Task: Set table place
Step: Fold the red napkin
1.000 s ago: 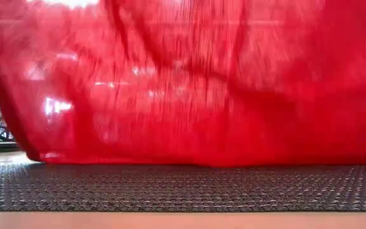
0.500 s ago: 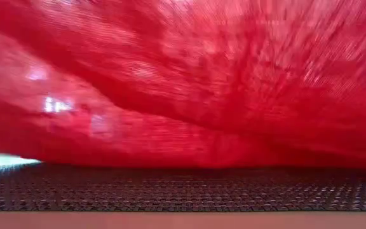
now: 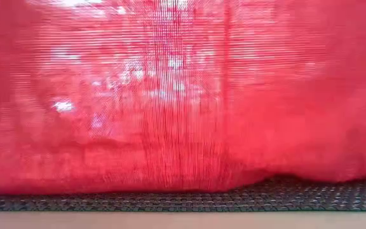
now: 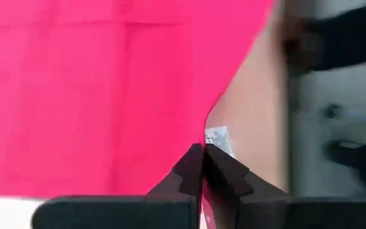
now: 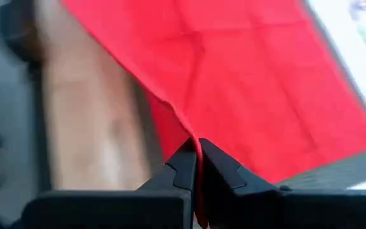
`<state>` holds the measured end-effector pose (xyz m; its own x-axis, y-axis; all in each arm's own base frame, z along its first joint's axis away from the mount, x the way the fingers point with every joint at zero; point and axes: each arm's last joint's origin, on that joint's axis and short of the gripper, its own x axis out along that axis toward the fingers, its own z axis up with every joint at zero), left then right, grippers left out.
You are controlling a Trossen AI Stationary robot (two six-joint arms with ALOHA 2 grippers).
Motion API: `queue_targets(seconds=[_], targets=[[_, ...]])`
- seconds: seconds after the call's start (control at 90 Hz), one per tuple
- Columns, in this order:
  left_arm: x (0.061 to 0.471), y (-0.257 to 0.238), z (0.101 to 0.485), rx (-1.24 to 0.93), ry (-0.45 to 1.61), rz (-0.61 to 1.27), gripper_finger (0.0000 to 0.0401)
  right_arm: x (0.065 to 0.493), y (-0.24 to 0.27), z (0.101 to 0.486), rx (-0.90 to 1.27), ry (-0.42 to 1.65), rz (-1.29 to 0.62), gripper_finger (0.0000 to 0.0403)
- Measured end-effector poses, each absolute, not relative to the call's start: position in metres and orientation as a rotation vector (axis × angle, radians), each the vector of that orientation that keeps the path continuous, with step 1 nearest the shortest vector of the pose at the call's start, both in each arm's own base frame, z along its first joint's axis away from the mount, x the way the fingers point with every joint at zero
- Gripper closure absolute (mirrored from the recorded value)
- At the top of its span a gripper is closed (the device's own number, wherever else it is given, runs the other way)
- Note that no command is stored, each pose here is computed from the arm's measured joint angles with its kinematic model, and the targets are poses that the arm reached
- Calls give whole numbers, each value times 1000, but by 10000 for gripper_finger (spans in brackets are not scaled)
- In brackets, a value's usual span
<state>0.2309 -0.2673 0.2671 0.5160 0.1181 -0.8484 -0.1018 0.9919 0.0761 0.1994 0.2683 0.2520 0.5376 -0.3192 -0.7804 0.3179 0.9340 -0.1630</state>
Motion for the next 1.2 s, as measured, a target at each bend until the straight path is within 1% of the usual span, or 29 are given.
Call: queue_targets(seconds=[0.144,0.344,0.522,0.667,0.9,1.078,1.2], targets=[[236,-236,270,53,1041,230,401,216,237,239,-53,983,-526,403],[235,-185,255,71,1083,347,401,233,194,217,-80,1034,-693,403],[231,-152,237,57,1060,363,401,237,161,193,-108,1088,-809,403],[230,-138,223,42,1008,330,401,236,147,171,-99,1100,-838,403],[223,-129,187,-1,987,327,401,234,144,146,-27,1096,-785,403],[221,-126,173,-44,951,332,401,231,141,143,-48,1111,-794,403],[222,-122,185,-35,918,364,401,231,138,152,-50,1115,-801,403]])
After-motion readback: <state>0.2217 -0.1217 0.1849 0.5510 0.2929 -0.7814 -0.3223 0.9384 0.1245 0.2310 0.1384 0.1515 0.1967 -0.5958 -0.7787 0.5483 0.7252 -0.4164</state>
